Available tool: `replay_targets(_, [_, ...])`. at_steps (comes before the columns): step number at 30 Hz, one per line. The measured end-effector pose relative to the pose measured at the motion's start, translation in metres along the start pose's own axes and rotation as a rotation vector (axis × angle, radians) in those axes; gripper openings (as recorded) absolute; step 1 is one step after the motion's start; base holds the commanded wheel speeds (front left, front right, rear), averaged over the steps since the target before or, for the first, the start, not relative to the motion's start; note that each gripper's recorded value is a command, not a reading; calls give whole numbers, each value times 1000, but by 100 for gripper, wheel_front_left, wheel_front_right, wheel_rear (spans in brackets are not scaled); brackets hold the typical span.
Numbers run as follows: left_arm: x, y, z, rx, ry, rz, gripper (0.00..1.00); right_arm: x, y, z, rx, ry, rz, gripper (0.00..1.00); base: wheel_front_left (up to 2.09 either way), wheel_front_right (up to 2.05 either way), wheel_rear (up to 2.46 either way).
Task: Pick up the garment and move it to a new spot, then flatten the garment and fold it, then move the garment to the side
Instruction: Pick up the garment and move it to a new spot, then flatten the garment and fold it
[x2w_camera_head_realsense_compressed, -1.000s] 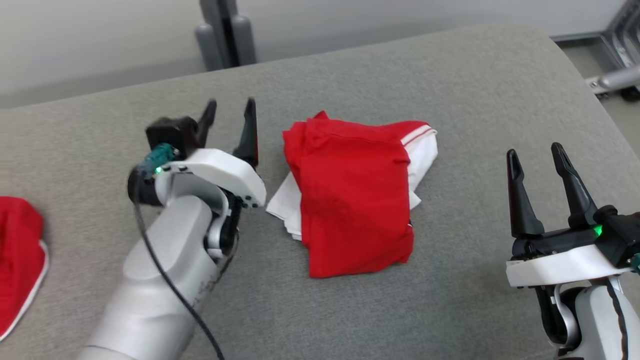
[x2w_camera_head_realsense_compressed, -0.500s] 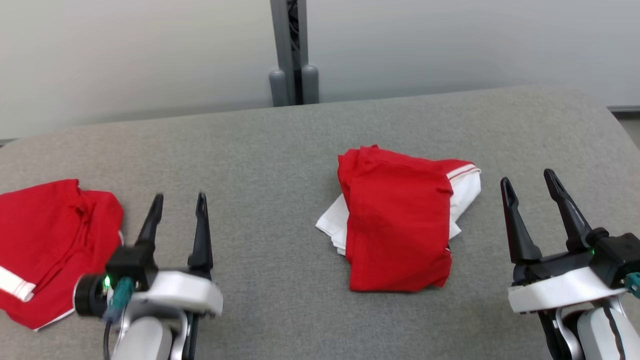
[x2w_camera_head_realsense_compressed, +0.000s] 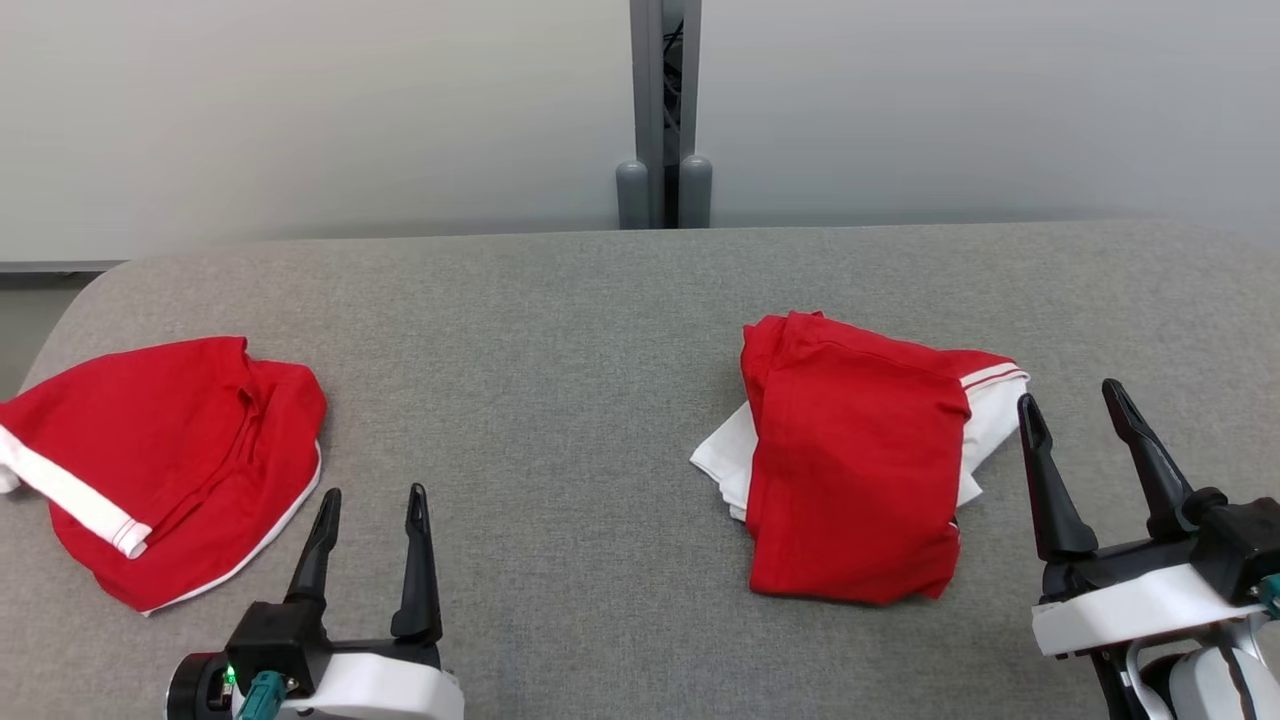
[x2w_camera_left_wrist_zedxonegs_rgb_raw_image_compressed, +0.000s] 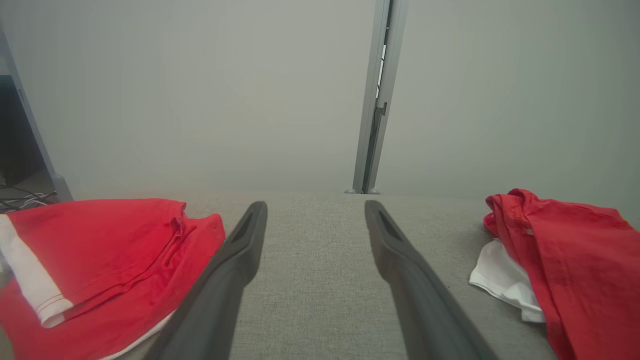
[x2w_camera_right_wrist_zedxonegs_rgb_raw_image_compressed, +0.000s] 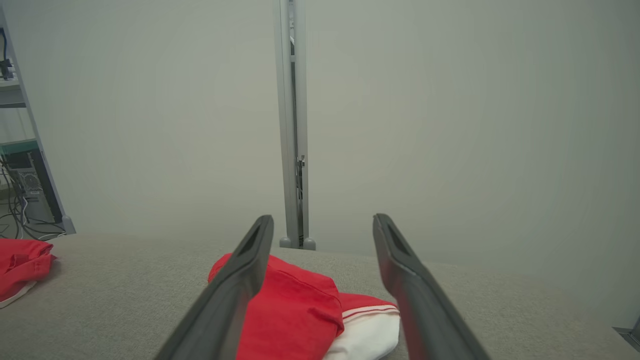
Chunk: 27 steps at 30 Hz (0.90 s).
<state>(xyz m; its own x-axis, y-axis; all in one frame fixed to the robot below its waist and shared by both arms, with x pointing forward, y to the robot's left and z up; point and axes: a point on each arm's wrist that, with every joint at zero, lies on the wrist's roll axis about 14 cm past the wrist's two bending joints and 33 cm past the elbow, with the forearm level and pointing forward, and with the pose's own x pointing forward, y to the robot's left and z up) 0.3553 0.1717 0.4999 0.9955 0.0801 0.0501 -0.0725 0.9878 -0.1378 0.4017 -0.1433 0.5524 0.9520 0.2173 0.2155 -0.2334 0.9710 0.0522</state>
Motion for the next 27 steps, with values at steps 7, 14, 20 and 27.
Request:
replay_targets(7, [4, -2, 2, -33, -3, 7, 100, 16, 9, -6, -16, 12, 57, 100, 0, 0, 0])
replay_targets(14, [6, 1, -12, -53, 43, 32, 100, 56, 29, -23, -70, 61, 204, 100, 0, 0, 0])
replay_targets(20, [4, 12, -21, -53, 77, 77, 100, 88, 38, -61, -91, 214, 295, 100, 0, 0, 0])
replay_targets(27, [0, 32, -18, -50, 73, 152, 100, 100, 53, -112, -113, 410, 392, 100, 0, 0, 0])
